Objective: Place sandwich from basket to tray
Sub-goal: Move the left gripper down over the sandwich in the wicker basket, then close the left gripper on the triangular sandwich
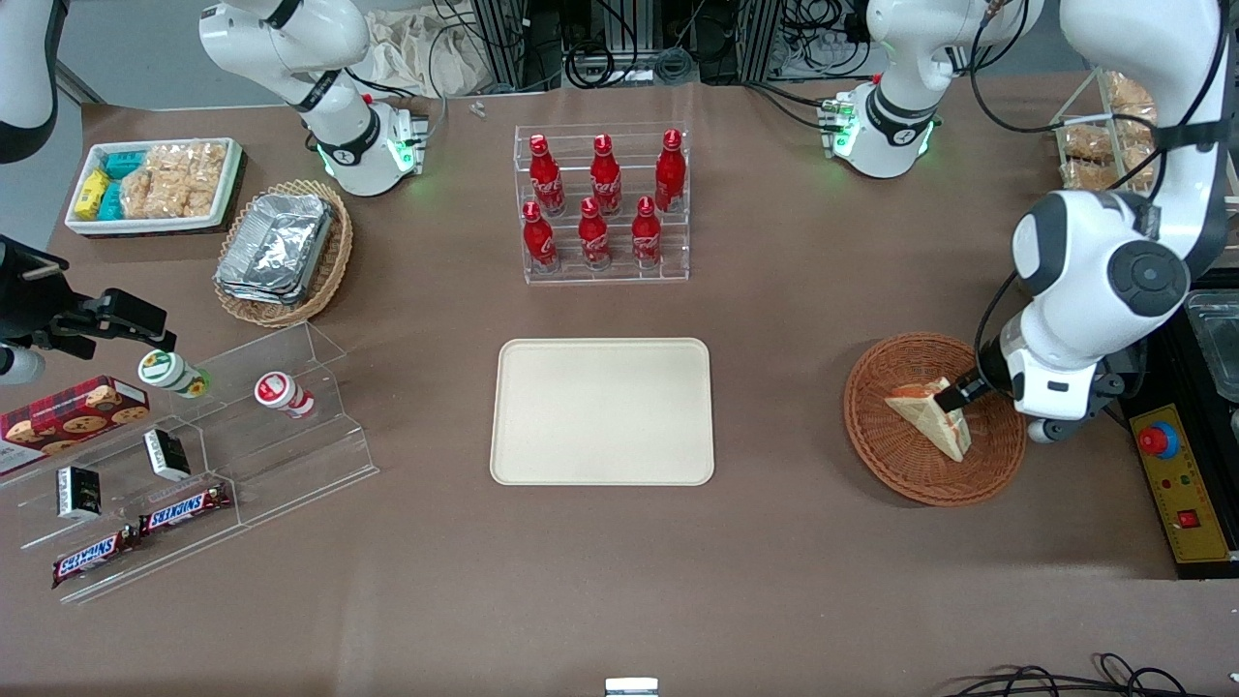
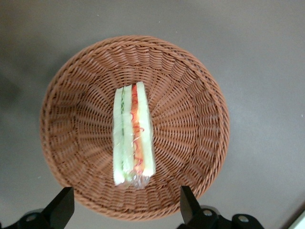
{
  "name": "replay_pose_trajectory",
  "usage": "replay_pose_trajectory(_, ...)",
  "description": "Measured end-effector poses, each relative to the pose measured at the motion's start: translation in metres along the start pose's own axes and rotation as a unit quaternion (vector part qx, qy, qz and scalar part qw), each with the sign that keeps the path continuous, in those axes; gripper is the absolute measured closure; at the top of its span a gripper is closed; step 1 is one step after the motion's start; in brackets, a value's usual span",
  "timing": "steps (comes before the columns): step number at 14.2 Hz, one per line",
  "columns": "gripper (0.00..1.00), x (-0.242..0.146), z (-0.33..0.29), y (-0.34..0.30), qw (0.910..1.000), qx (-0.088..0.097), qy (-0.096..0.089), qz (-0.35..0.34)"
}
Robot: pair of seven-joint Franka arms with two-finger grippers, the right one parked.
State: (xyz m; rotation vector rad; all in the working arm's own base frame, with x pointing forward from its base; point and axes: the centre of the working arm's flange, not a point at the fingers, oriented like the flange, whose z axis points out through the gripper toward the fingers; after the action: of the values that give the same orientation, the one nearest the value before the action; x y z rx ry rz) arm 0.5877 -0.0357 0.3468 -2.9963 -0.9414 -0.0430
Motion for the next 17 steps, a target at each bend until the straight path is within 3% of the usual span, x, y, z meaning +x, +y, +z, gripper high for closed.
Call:
replay_pose_trajectory(7, 0.00, 0.006, 0.050, 0.006, 0.9996, -0.004, 0.000, -0.027)
replay_pose_trajectory(17, 0.00, 0.005, 0.097, -0.011, 0.9988, 0.009, -0.018, -0.045)
